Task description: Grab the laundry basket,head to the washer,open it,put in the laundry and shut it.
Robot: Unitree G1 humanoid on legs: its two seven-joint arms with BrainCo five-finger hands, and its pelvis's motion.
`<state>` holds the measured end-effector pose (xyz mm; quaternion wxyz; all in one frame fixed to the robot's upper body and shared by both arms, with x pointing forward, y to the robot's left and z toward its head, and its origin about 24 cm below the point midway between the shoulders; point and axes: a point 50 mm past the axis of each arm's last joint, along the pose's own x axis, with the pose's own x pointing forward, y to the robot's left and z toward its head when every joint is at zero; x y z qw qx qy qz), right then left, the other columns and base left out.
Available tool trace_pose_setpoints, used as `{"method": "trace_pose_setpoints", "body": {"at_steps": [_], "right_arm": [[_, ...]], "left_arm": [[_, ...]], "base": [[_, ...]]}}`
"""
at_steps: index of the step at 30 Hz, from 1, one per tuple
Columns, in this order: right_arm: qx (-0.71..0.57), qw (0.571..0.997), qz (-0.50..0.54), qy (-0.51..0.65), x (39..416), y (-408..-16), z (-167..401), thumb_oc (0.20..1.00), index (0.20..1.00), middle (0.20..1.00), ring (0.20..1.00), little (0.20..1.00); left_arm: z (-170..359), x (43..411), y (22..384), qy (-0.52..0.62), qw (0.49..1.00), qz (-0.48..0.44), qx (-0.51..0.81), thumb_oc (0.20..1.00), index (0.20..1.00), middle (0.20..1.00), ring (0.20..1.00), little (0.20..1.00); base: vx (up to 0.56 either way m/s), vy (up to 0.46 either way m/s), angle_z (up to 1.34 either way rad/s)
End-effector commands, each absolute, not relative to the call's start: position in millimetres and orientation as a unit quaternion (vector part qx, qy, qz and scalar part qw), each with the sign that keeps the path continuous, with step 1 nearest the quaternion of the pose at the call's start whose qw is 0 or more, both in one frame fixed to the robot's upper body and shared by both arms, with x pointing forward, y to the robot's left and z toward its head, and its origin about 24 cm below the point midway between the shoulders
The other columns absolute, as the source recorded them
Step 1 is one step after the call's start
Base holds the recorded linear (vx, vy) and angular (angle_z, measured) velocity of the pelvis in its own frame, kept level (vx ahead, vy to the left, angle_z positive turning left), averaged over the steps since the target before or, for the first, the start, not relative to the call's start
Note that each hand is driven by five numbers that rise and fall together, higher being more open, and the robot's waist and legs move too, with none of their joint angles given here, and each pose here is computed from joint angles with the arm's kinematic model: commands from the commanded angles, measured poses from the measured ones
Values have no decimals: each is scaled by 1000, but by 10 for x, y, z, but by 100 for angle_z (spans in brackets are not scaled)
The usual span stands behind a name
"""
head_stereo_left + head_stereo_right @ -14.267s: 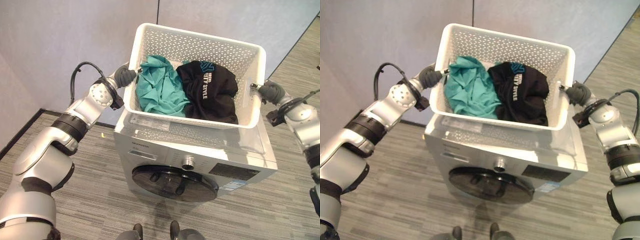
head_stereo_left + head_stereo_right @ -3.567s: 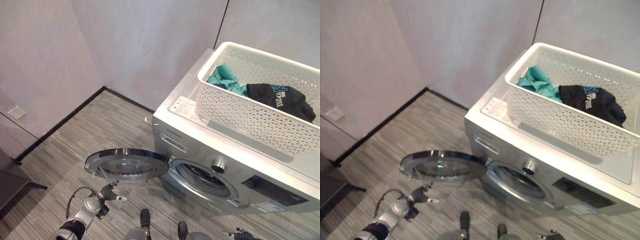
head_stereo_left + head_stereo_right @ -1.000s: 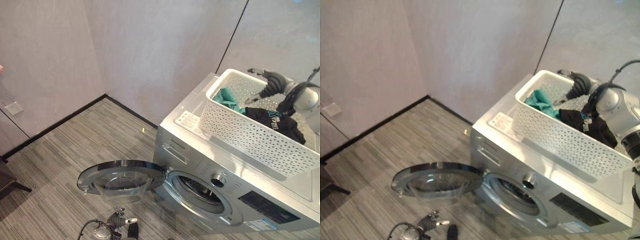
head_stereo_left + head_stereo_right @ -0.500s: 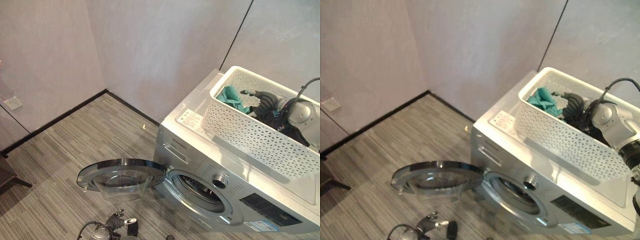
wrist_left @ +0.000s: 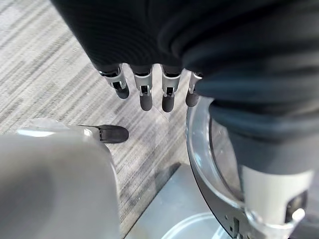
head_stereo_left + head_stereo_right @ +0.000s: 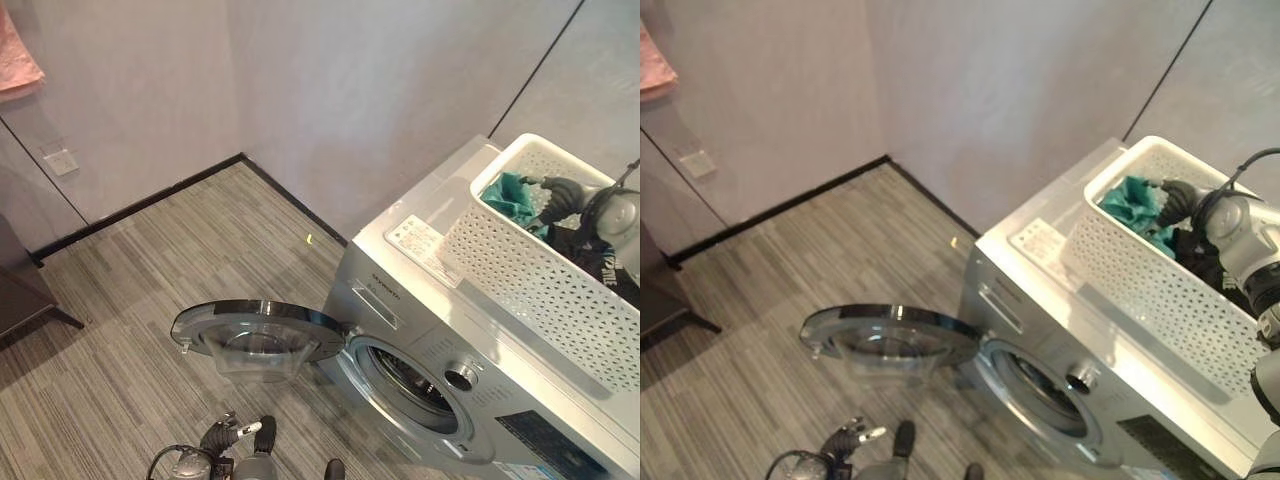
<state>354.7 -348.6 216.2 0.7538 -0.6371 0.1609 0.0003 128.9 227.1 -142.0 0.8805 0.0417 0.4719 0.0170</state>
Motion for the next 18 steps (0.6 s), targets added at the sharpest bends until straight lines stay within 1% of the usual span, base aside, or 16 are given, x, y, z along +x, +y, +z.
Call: {"method": "trace_pose_setpoints", "body": {"at_steps": [1, 5, 8, 15, 18], "right_arm": [[-651, 743, -88, 126, 3512, -3625, 2690, 1000, 1000, 1000, 1000, 1000], [-652, 745, -69, 127, 3523, -3580, 2599, 1000, 1000, 1000, 1000, 1000], [-660, 738, -22, 137, 3553, -3464, 2388, 1000, 1000, 1000, 1000, 1000], [-652, 740, 17, 163, 3599, -3375, 2064, 1000, 1000, 1000, 1000, 1000], [-654, 733, 37, 182, 3606, -3340, 1891, 1000, 1000, 1000, 1000, 1000]], "left_arm": [[-1390, 1332, 2297, 459, 887, 6, 58, 1000, 1000, 1000, 1000, 1000], [-1381, 1351, 2272, 455, 889, 0, 56, 1000, 1000, 1000, 1000, 1000], [-1359, 1394, 2259, 447, 893, -4, 57, 1000, 1000, 1000, 1000, 1000], [-1347, 1426, 2208, 440, 896, -20, 63, 1000, 1000, 1000, 1000, 1000], [-1340, 1463, 2163, 436, 897, -34, 70, 1000, 1000, 1000, 1000, 1000]], "base": [[40, -30, 22], [50, -23, 10], [-1, -16, 6], [5, -5, 4], [0, 0, 0]]}}
